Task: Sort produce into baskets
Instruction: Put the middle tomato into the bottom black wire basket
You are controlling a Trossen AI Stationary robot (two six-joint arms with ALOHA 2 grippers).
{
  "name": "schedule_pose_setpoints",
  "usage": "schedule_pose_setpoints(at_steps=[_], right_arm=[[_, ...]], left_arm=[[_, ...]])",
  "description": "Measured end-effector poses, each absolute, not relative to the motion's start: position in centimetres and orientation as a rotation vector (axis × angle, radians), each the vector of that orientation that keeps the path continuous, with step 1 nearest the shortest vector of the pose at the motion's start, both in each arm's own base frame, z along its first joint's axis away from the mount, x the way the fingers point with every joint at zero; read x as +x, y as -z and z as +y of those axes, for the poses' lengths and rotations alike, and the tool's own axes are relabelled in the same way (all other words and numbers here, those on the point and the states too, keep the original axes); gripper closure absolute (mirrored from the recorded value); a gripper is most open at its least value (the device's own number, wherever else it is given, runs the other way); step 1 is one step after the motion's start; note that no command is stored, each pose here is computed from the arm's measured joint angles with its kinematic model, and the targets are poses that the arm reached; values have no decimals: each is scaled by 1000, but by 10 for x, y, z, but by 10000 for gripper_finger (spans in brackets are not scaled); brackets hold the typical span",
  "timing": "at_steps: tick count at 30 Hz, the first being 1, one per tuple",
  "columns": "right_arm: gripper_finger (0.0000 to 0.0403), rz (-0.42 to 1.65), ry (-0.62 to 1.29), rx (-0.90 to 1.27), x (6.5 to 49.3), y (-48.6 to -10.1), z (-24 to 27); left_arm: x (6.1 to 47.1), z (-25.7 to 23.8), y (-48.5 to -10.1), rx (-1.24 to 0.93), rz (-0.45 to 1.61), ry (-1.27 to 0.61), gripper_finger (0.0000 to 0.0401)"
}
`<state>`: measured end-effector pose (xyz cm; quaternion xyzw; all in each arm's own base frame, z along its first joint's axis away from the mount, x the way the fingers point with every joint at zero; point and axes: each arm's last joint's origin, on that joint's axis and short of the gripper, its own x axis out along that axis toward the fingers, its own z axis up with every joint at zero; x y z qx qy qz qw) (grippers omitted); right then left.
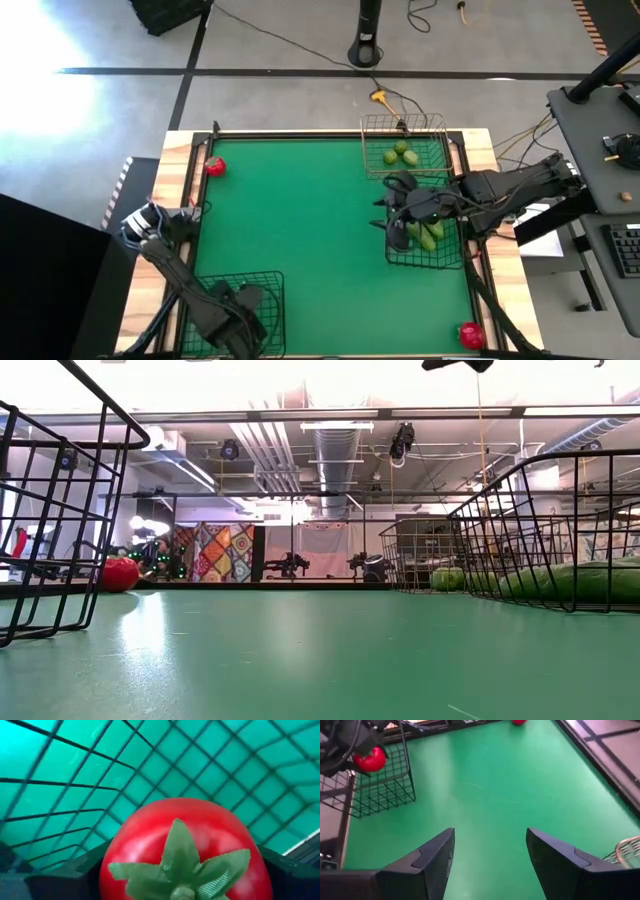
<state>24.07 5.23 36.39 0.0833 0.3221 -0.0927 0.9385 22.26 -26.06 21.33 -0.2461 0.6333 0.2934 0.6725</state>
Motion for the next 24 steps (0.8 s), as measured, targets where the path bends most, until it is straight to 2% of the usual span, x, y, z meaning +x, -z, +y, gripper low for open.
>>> schedule_pose_setpoints(at_steps=[8,14,19,24], right_arm=[[160,678,158,67,244,-361,53],[163,713,142,3,251,-354,55],[155,746,144,-8,253,-349,56],[132,757,153,6,250,-349,55]], left_arm=[[211,-260,-189,-718,1413,-716,101],[194,-251,-161,-803,1441,-878,101],[188,-246,-153,-810,1531,-923,84],[181,-241,-165,-723,1606,-954,56]])
